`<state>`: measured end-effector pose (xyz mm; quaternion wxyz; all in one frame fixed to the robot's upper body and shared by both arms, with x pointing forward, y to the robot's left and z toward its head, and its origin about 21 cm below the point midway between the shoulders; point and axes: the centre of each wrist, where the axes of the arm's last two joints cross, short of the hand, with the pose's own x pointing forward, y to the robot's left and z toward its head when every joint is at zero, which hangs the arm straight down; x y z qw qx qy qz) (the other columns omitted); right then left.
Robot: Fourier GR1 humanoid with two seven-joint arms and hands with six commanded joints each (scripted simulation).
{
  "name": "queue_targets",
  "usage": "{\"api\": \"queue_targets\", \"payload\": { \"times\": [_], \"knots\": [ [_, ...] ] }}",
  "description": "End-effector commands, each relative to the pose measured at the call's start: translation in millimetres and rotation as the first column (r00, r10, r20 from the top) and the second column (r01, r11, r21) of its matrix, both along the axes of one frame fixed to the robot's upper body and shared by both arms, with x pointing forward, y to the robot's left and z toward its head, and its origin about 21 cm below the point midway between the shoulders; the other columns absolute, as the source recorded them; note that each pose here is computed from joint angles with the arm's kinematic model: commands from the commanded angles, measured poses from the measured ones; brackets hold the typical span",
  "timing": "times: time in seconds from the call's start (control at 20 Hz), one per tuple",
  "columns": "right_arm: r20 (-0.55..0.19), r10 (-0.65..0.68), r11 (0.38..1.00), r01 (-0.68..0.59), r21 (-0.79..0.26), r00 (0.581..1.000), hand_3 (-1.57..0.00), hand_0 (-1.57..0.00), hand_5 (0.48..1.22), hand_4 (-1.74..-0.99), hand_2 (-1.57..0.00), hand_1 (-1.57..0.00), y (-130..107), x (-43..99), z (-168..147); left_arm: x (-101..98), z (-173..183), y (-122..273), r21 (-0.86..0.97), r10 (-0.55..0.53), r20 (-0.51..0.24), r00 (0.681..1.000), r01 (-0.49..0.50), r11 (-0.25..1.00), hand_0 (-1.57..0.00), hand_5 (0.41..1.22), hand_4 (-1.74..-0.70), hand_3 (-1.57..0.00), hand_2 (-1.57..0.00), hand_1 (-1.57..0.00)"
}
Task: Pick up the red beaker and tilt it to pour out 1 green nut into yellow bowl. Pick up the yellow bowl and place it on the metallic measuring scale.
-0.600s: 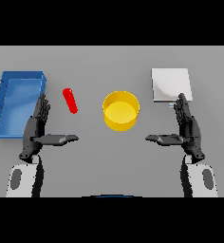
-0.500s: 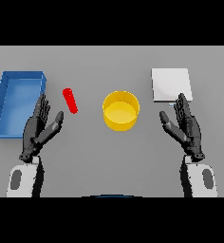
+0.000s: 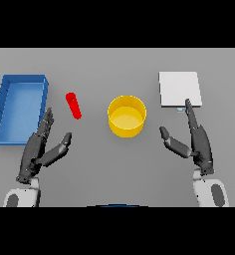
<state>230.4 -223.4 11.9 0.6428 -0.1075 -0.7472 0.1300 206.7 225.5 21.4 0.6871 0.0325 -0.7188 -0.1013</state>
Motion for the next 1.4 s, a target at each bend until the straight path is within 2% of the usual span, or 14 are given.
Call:
{"api": "queue_targets", "payload": {
  "times": [0.0, 0.15, 0.2, 0.4, 0.45, 0.65, 0.85, 0.9, 1.35],
  "knots": [
    [-0.006, 0.020, 1.000, -0.020, 0.016, 1.000, 0.00, 0.00, 0.592, -1.103, 0.00, 0.00, 2, -1.8, -2, -1.0, 0, -1, 0.000, -0.008, -0.004, 1.000, 0.008, 1.000, 0.00, 0.655, -1.14, 0.00, 0.00, 0.00],
    [0.005, 0.035, 0.999, -0.035, 0.029, 0.999, 0.00, 0.00, 0.614, -1.147, 0.00, 0.00, 1, -5.6, 0, 6.2, -4, -5, 0.013, -0.006, -0.059, 0.998, 0.007, 1.000, 0.00, 0.649, -1.14, 0.00, 0.00, 0.00],
    [0.001, 0.046, 0.998, -0.046, 0.037, 0.999, 0.00, 0.00, 0.624, -1.163, 0.00, 0.00, 4, -2.0, 1, 14.4, -5, -6, 0.019, -0.004, -0.069, 0.998, 0.005, 1.000, 0.00, 0.648, -1.14, 0.00, 0.00, 0.00],
    [-0.007, 0.065, 0.995, -0.065, 0.082, 0.998, 0.00, 0.00, 0.627, -1.209, 0.00, 0.00, 1, -2.7, -1, 44.6, -16, -3, 0.030, 0.002, -0.112, 0.994, 0.002, 1.000, 0.00, 0.648, -1.17, 0.00, 0.00, 0.00],
    [-0.008, 0.068, 0.995, -0.067, 0.079, 0.998, 0.00, 0.00, 0.628, -1.215, 0.00, 0.00, 1, -1.5, 0, 48.9, -18, -4, 0.021, -0.008, -0.098, 0.995, 0.010, 1.000, 0.00, 0.650, -1.18, 0.00, 0.00, 0.00],
    [-0.013, 0.058, 0.995, -0.057, 0.088, 0.998, 0.00, 0.00, 0.626, -1.229, 0.00, 0.00, -2, 0.5, 0, 81.2, -29, -5, 0.042, -0.022, -0.121, 0.992, 0.027, 0.999, 0.00, 0.637, -1.18, 0.00, 0.00, 0.00],
    [0.009, 0.066, 0.995, -0.066, 0.077, 0.998, 0.00, 0.00, 0.626, -1.218, 0.00, 0.00, -1, -3.2, -1, 102.4, -32, -11, 0.046, -0.047, -0.098, 0.994, 0.052, 0.998, 0.00, 0.646, -1.20, 0.00, 0.00, 0.00],
    [-0.009, 0.065, 0.994, -0.064, 0.093, 0.998, 0.00, 0.00, 0.627, -1.222, 0.00, 0.00, 1, -3.8, -3, 108.8, -31, -15, 0.055, -0.053, -0.093, 0.994, 0.058, 0.997, 0.00, 0.651, -1.20, 0.00, 0.00, 0.00],
    [-0.007, 0.051, 0.995, -0.050, 0.091, 0.999, 0.00, 0.00, 0.641, -1.241, 0.00, 0.00, -5, -3.9, 3, 137.3, -36, -27, 0.093, -0.030, -0.110, 0.993, 0.041, 0.995, 0.00, 0.678, -1.22, 0.00, 0.00, 0.00]
  ]
}}
